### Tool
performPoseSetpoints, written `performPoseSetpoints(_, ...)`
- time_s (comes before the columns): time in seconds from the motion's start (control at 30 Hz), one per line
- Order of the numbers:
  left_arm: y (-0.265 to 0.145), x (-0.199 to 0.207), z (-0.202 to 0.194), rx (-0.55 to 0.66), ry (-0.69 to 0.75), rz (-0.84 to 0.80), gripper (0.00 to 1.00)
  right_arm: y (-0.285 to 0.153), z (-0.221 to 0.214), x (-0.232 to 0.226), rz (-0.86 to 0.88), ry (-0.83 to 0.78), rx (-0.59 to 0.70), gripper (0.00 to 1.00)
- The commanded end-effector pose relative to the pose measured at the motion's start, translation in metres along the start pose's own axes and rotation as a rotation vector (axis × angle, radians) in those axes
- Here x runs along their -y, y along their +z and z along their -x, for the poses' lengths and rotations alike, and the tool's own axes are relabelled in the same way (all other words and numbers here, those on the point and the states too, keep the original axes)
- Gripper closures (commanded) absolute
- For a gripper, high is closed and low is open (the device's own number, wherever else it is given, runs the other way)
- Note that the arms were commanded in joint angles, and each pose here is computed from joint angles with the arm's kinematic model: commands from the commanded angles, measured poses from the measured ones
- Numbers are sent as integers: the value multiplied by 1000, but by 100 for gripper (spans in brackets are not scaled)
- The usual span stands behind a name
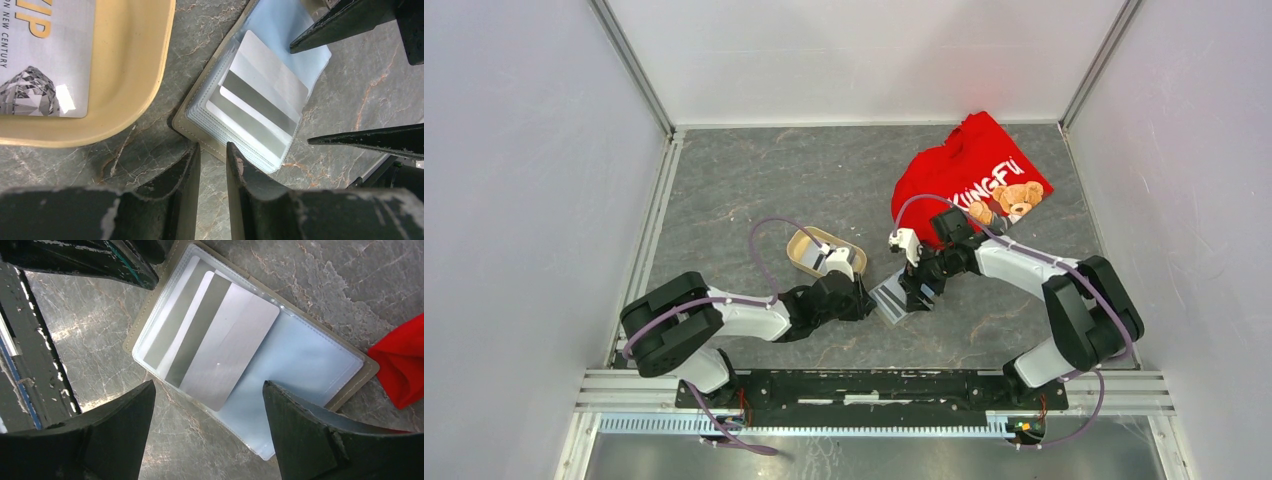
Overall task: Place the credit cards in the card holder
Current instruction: Insert the credit card into the card holder.
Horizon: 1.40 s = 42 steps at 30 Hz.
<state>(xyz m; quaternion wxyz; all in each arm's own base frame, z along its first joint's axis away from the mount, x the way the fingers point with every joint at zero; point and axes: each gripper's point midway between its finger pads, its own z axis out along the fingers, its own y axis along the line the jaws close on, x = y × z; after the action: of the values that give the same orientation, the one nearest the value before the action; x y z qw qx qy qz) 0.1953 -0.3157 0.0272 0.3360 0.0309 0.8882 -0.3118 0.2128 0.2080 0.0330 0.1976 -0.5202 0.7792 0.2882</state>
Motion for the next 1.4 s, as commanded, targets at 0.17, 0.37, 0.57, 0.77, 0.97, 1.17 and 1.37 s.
performPoseSetpoints(0.17, -3, 14, 11, 37, -66, -64, 68, 1, 12, -10, 111, 95, 66, 23)
performPoseSetpoints(0.37, 3, 13, 5, 16, -73, -72, 68, 5, 15, -34, 221, 67, 69, 39)
performPoseSetpoints(0.57, 5, 14, 4, 11, -80, -81, 68, 6, 23, -52, 285, 12, 90, 40)
performPoseSetpoints(0.77, 3, 12, 7, 19, -78, -78, 68, -4, 27, -25, 195, 17, 109, 39)
performPoseSetpoints(0.97, -2, 12, 13, 30, -72, -95, 68, -19, 25, -11, 102, -57, 147, 44)
performPoseSetpoints(1.17, -3, 17, 14, 26, -64, -118, 68, -4, 16, -5, 76, -44, 82, 99)
performPoseSetpoints(1.37, 1, 20, 6, -7, -69, -142, 68, 11, -4, 9, -1, -3, -34, 100)
